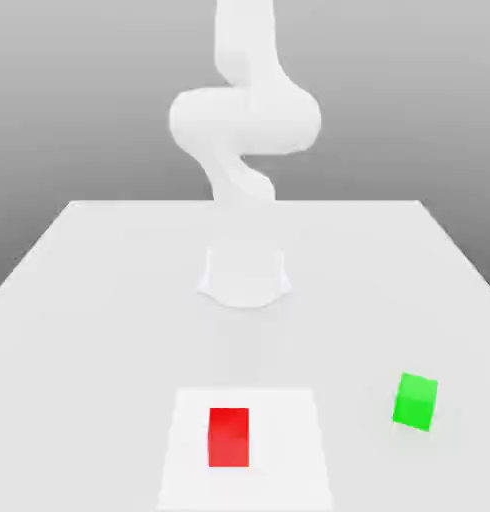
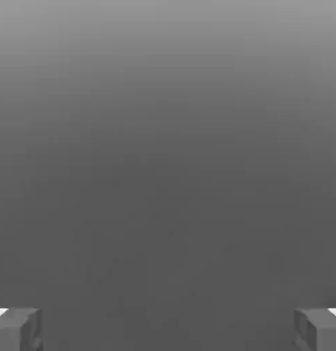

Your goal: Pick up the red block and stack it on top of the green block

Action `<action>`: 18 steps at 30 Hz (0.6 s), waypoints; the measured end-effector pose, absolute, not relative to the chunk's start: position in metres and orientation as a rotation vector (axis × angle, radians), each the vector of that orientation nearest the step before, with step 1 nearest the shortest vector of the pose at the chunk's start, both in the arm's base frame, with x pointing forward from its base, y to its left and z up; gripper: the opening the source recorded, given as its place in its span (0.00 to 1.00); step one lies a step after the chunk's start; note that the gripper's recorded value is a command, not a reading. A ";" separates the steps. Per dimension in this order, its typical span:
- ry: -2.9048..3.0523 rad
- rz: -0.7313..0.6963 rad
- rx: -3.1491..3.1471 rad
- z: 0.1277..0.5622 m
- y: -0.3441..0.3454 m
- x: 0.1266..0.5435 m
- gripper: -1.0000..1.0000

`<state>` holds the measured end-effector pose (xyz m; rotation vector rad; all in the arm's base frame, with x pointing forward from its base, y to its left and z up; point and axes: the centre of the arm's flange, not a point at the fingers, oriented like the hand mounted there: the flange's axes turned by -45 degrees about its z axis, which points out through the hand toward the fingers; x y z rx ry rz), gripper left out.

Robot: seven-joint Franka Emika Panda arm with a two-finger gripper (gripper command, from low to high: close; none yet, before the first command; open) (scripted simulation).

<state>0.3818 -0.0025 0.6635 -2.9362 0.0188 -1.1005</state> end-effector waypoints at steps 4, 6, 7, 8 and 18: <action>0.015 -0.897 -3.005 0.579 -0.006 0.427 0.50; 0.014 -0.797 -3.033 0.536 -0.008 0.442 0.50; 0.013 -0.747 -3.046 0.515 -0.009 0.448 0.50; 0.012 -0.697 -3.058 0.493 -0.010 0.453 0.50; 0.008 -0.187 -3.134 0.279 -0.018 0.444 0.50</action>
